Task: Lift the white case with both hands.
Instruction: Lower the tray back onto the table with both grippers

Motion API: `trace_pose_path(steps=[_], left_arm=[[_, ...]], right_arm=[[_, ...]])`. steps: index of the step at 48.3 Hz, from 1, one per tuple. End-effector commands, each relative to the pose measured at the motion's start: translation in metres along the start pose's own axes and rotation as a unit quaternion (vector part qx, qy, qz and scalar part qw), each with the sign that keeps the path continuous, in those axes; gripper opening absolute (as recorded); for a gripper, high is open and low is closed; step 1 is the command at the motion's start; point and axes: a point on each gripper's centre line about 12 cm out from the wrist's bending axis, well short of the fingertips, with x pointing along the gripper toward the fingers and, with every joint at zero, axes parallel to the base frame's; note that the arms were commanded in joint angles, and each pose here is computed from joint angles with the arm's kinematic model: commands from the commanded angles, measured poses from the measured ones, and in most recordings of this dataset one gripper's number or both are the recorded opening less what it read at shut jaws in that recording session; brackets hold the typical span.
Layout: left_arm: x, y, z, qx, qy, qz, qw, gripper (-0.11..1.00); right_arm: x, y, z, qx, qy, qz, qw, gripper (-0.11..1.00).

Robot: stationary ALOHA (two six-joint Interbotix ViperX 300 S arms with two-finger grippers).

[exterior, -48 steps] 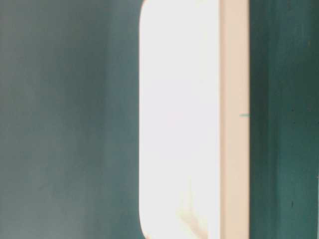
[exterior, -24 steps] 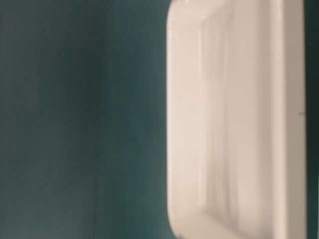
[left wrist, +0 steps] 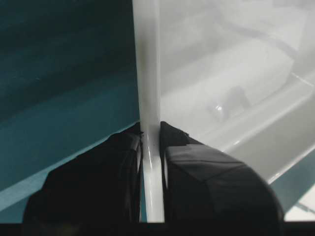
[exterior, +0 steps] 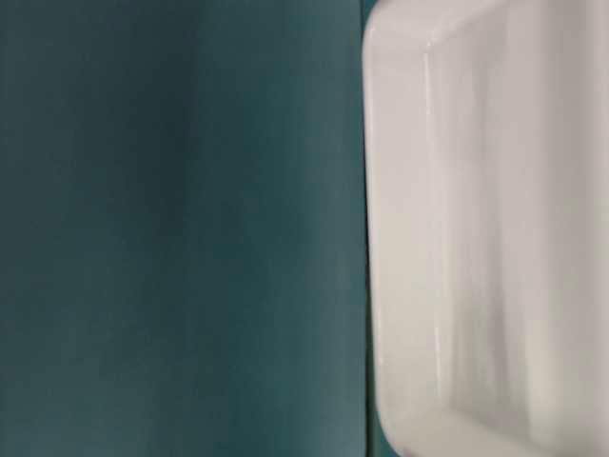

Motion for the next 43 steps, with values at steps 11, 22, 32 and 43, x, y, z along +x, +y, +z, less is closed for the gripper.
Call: trace_pose_path(steps=[11,22,32,43], left_arm=[[0.013,0.029,-0.001,-0.002,0.005,0.056,0.9984,0.06],[0.024,0.027,0.0,-0.002,0.003,0.048,0.9988,0.06],[0.028,0.029,-0.001,-0.001,0.005,0.057,0.9984,0.06],[0.027,0.029,-0.001,-0.001,0.005,0.056,0.9984,0.05]], right_arm=[[0.019,-0.024,-0.002,0.003,0.008,-0.057,0.9983,0.11],[0.028,-0.031,-0.002,0.006,0.01,-0.076,0.997,0.11],[0.029,-0.031,-0.001,0.006,0.008,-0.075,0.9972,0.11],[0.03,-0.026,0.001,0.006,0.001,-0.06,0.9982,0.1]])
